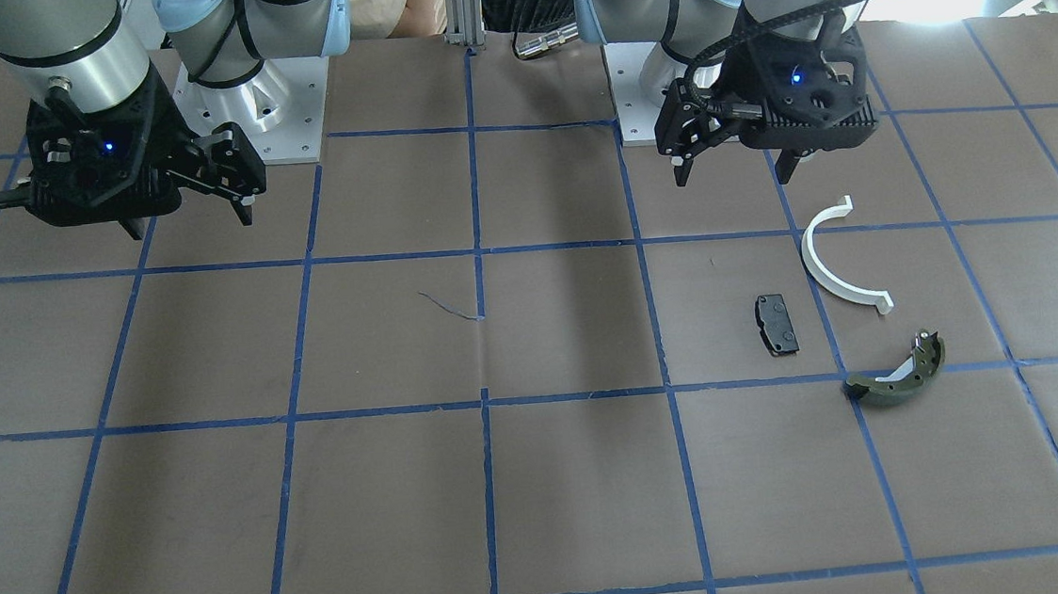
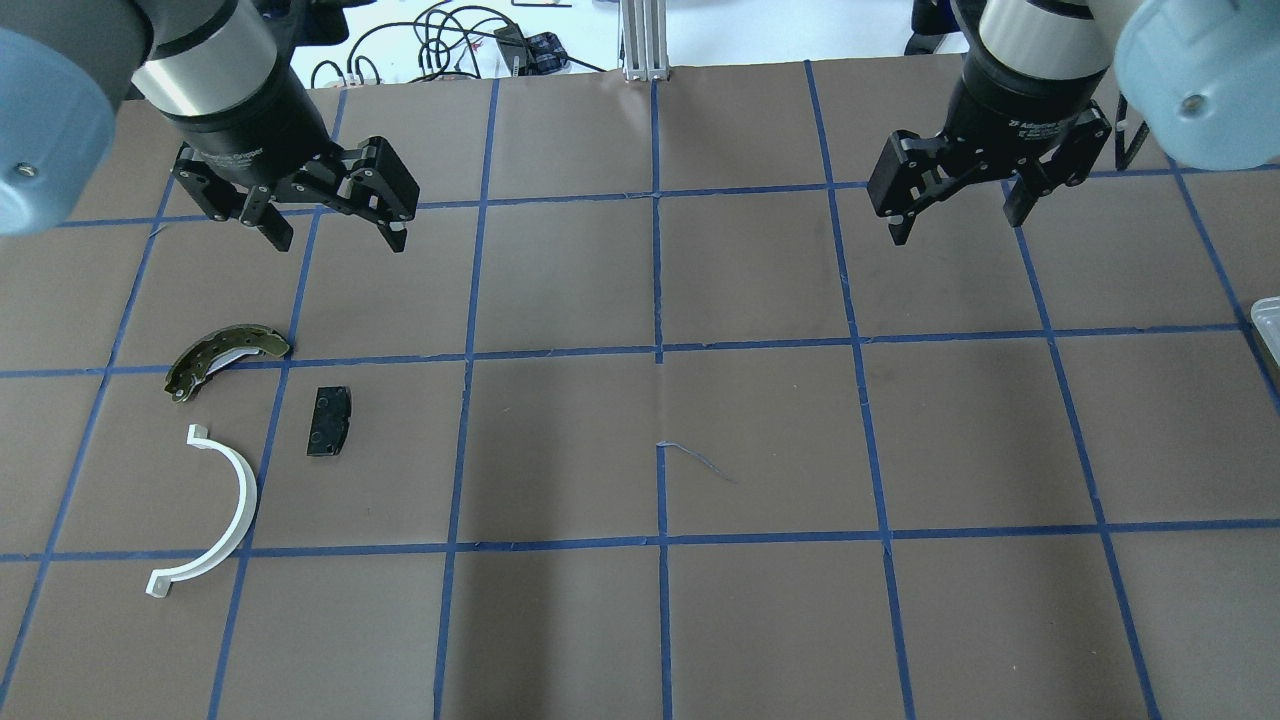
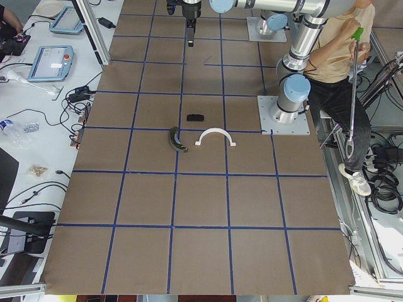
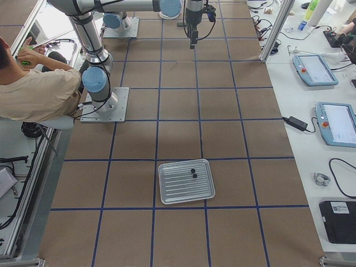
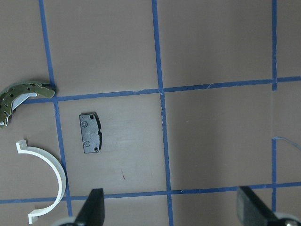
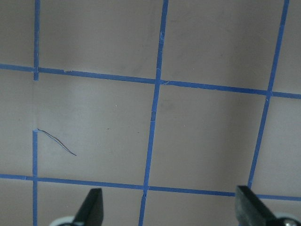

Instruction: Place bearing gear from tray to pile

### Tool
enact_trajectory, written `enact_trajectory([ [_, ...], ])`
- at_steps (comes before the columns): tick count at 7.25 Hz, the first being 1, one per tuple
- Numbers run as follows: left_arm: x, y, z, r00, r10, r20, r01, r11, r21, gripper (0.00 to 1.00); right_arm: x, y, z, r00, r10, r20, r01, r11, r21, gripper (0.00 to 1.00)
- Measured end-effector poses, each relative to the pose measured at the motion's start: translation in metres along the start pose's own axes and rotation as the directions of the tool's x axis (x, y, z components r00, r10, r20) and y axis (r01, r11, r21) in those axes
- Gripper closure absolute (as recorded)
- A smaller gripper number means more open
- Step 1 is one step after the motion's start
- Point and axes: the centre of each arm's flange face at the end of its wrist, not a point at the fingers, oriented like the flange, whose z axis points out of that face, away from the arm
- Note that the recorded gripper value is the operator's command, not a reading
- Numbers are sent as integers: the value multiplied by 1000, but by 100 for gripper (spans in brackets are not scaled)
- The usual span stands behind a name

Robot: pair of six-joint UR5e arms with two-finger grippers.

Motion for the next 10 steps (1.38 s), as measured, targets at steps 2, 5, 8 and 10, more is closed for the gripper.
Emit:
enact_trajectory([
  [2, -6, -1, 0, 1000, -8, -5, 8, 1000, 0, 0, 1, 0, 3, 999, -49, 4, 49, 999, -8, 0],
  [5, -8, -1, 2, 1000, -9, -3, 9, 1000, -2, 0, 20, -2, 5, 989, -147, 3, 147, 989, -6, 0],
  [8, -8, -1, 2, 1000, -9, -4, 9, 1000, 0, 0, 98, -2, 2, 914, -405, 1, 405, 914, 5, 0],
  [10, -8, -2, 2, 1000, -10, -4, 10, 1000, 1, 0, 187, 0, 15, 883, -469, 15, 469, 883, 7, 0],
])
